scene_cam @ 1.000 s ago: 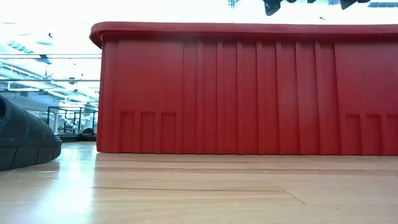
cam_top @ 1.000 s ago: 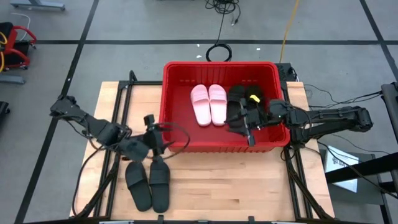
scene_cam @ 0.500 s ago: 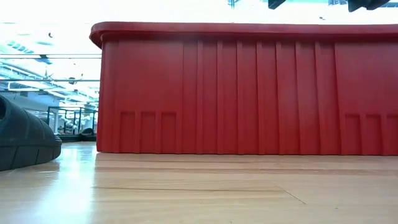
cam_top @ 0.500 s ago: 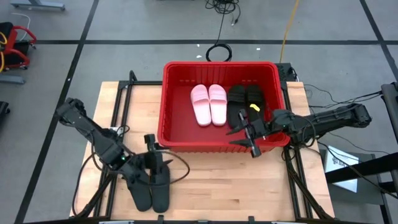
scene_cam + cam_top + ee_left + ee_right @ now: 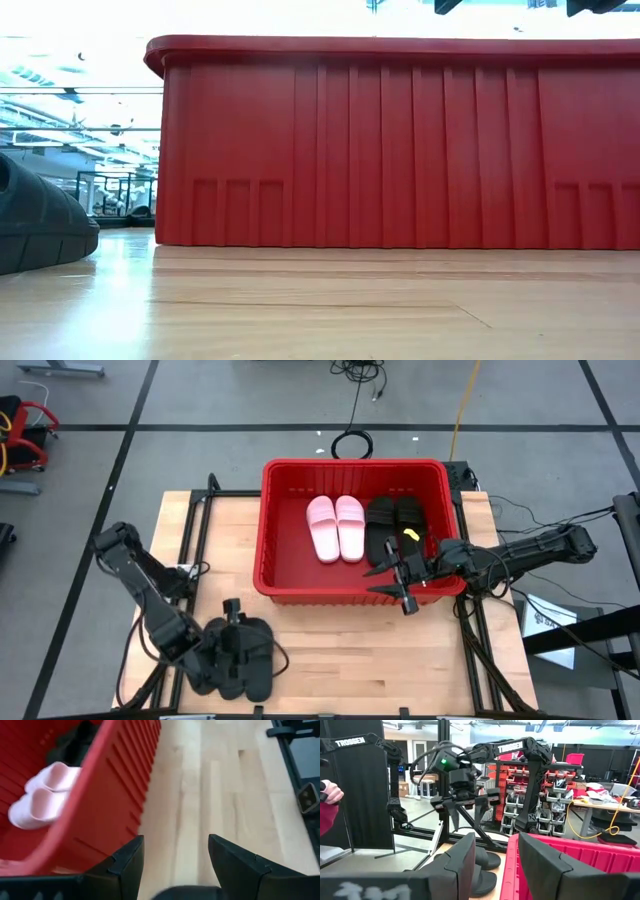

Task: Pick and place slides into bin
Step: Put the black slide into the red basket

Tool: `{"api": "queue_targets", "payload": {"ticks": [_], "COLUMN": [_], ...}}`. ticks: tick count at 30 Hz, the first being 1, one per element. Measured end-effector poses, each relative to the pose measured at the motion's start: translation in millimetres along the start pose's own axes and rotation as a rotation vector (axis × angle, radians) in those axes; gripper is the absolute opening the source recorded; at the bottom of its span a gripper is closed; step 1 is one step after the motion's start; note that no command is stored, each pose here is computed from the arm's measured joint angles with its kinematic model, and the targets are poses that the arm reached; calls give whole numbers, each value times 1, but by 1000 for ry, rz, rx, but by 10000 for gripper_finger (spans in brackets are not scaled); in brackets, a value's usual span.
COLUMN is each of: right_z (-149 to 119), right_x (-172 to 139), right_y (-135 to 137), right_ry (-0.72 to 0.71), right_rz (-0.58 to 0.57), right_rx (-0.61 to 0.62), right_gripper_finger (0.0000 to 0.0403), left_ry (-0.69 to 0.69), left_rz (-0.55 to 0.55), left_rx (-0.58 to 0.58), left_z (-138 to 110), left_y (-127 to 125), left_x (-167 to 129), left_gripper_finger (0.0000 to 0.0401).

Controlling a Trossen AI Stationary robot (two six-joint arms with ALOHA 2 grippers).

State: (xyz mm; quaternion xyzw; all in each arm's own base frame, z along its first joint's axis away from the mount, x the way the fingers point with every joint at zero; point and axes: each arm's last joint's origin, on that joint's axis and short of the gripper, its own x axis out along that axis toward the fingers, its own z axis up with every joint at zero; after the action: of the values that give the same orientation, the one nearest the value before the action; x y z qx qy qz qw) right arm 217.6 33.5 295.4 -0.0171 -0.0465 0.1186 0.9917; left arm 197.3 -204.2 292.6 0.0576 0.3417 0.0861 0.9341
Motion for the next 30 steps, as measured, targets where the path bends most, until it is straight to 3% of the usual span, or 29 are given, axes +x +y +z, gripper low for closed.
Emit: {"api": "queue_targets", "payload": {"ticks": [17, 30], "right_z": [-10, -10], "right_x": [8, 8], "right_y": [0, 0], "right_ry": [45, 45], "right_rz": [-2, -3], "right_rx": [64, 77], "right_gripper_finger": [141, 141], "left_ry": [160, 204], "left_rz": [-38, -67], "left_rx": [-75, -119], "left_z": [-45, -62], "left_y": [-56, -71], "left_x": [21, 15], "left_gripper_finger": [218, 218]}}
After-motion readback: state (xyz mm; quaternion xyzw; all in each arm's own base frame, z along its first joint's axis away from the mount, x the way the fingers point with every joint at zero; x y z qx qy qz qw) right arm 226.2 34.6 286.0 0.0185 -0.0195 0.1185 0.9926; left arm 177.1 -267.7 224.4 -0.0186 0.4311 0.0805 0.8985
